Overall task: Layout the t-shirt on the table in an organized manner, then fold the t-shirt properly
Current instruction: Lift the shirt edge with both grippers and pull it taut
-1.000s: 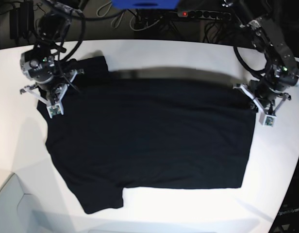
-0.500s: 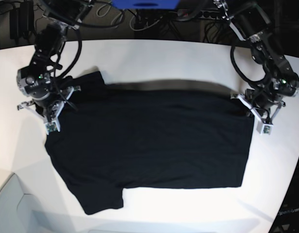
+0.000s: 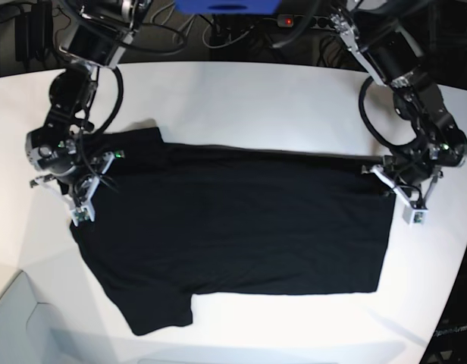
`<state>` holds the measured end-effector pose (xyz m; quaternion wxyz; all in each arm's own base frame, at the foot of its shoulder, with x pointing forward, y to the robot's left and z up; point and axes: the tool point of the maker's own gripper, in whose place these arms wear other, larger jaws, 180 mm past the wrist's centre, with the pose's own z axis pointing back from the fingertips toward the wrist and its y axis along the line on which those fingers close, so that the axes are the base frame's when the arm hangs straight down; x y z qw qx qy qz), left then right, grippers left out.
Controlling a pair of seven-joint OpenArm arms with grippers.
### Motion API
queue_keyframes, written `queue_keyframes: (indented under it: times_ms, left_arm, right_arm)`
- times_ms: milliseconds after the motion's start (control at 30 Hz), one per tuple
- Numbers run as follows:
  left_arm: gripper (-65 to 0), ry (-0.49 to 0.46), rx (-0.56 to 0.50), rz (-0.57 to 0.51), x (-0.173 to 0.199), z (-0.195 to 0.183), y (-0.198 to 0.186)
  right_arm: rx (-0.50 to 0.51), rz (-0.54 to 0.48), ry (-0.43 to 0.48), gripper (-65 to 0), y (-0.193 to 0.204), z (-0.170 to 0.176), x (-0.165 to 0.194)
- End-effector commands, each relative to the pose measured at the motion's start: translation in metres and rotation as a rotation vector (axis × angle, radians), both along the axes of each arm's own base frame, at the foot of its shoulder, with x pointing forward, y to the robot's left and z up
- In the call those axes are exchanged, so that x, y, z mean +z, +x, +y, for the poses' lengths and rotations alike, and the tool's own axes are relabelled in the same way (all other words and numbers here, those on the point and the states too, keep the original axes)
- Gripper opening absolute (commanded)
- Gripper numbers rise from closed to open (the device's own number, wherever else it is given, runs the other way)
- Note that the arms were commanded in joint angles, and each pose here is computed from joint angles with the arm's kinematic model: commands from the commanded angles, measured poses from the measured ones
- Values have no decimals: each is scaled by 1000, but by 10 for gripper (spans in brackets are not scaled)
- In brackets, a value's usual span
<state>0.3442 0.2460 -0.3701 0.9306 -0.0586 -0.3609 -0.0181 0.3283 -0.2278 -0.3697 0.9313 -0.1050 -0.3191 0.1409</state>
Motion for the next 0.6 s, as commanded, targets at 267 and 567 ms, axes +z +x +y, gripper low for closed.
queue_keyframes:
  times_ms: [267, 567]
  left_arm:
    - [-649, -44, 1, -79, 15, -1, 31]
    - [-649, -54, 5, -112, 19, -2, 37]
  right_arm:
    - [25, -49, 29, -650, 18, 5, 3]
    - [38, -75, 55, -650, 25, 9, 1]
